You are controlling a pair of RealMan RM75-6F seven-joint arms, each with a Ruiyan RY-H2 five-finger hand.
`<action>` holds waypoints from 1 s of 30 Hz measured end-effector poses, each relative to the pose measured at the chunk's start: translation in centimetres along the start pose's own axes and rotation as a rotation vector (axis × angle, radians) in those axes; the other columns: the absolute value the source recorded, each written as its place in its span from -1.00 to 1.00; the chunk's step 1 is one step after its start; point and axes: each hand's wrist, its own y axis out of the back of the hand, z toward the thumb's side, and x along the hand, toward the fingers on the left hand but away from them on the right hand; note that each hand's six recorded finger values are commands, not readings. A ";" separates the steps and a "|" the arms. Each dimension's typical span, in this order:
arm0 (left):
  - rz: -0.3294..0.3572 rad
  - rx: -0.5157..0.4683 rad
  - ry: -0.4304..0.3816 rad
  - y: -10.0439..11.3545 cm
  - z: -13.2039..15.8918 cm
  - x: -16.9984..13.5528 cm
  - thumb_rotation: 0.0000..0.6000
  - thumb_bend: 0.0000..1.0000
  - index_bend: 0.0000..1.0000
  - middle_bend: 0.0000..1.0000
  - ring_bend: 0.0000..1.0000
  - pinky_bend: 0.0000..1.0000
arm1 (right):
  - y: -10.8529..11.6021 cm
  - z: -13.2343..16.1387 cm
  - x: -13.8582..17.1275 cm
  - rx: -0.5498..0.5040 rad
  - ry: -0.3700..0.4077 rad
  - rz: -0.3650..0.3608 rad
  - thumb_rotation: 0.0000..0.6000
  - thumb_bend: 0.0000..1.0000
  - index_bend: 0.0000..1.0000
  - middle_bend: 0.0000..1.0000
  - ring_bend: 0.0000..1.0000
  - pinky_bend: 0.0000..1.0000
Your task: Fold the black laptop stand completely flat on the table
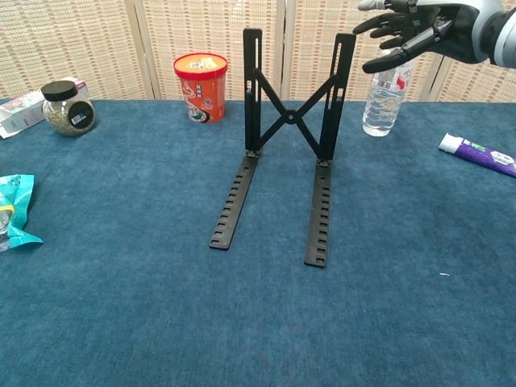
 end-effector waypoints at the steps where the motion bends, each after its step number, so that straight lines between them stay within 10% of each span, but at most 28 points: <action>1: -0.001 0.000 0.000 0.0 0.0 0.0 1.00 -0.68 -0.50 -0.67 -0.80 -0.96 | -0.3 -0.1 -0.2 -0.016 -0.002 0.013 1.00 -1.00 -1.00 -0.66 -1.00 -0.97; 12: 0.004 0.007 0.015 0.2 -0.2 -0.2 1.00 -0.68 -0.50 -0.67 -0.80 -0.96 | -2.2 0.0 -0.3 -0.102 0.033 0.131 1.00 -1.00 -1.00 -0.59 -0.94 -0.97; 30: 0.038 0.052 -0.096 2.4 1.0 2.6 1.00 -0.68 -0.48 -0.67 -0.80 -0.96 | -1.6 3.4 8.1 -0.036 0.216 0.269 1.00 -1.00 -1.00 -0.59 -0.94 -0.97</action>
